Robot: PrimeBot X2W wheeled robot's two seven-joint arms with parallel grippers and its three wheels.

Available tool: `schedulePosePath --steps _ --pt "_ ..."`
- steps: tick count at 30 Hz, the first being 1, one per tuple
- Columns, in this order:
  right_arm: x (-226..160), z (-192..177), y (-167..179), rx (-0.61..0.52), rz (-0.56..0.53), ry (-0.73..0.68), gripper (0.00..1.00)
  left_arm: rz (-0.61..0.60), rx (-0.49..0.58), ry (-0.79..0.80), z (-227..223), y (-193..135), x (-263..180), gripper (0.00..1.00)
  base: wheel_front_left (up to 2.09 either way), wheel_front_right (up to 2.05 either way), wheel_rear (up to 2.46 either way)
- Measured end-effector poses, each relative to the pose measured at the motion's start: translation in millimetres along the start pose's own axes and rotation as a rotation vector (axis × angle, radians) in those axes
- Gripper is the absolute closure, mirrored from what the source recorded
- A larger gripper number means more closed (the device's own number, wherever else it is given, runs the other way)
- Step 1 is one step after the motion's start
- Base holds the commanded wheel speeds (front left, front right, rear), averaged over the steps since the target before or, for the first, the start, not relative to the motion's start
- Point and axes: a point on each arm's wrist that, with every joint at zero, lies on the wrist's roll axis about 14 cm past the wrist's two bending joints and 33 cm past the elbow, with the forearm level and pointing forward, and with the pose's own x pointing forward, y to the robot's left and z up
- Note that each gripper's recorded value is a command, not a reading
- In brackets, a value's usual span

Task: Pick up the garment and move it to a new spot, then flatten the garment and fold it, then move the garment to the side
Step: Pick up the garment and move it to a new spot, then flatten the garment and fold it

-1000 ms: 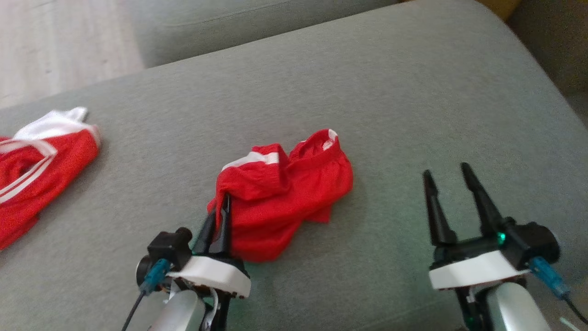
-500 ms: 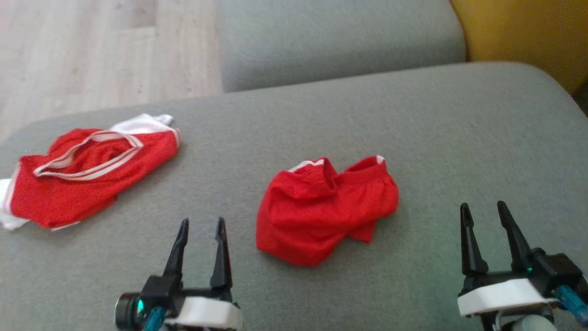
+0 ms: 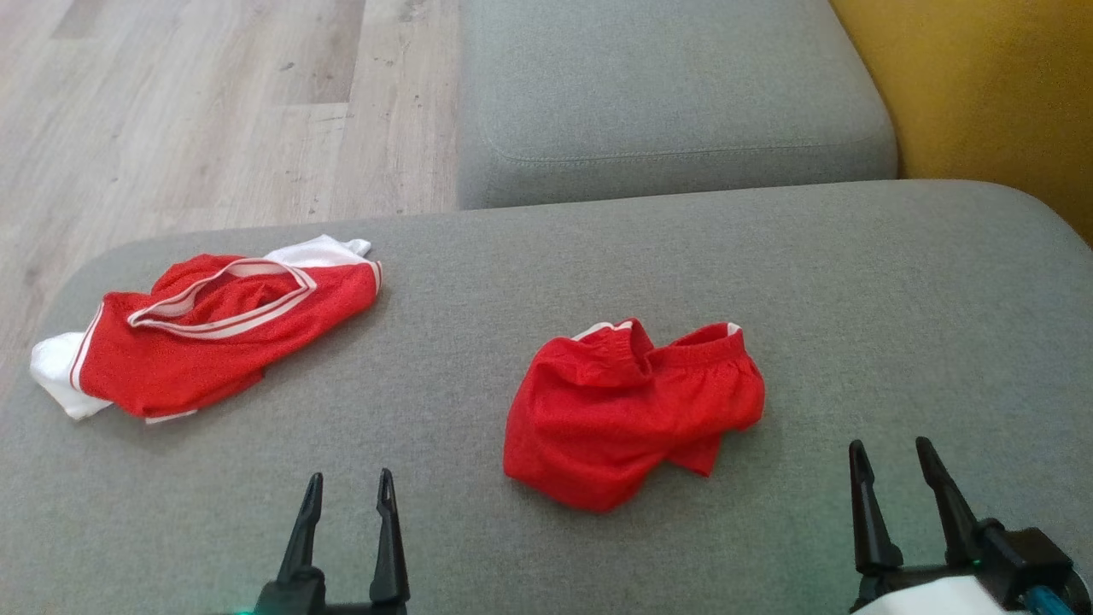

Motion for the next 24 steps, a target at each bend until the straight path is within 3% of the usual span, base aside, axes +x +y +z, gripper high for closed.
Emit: schedulePosePath --steps 7,24 --pt "1 -4 2 0.039 0.002 0.012 0.0 0.0 0.012 -0.001 0 2 -1 0.0 0.0 0.0 0.0" --pt "-3 -20 27 -0.026 0.128 0.072 0.0 -0.015 0.031 0.017 -6 0 -1 0.0 0.0 0.0 0.0"
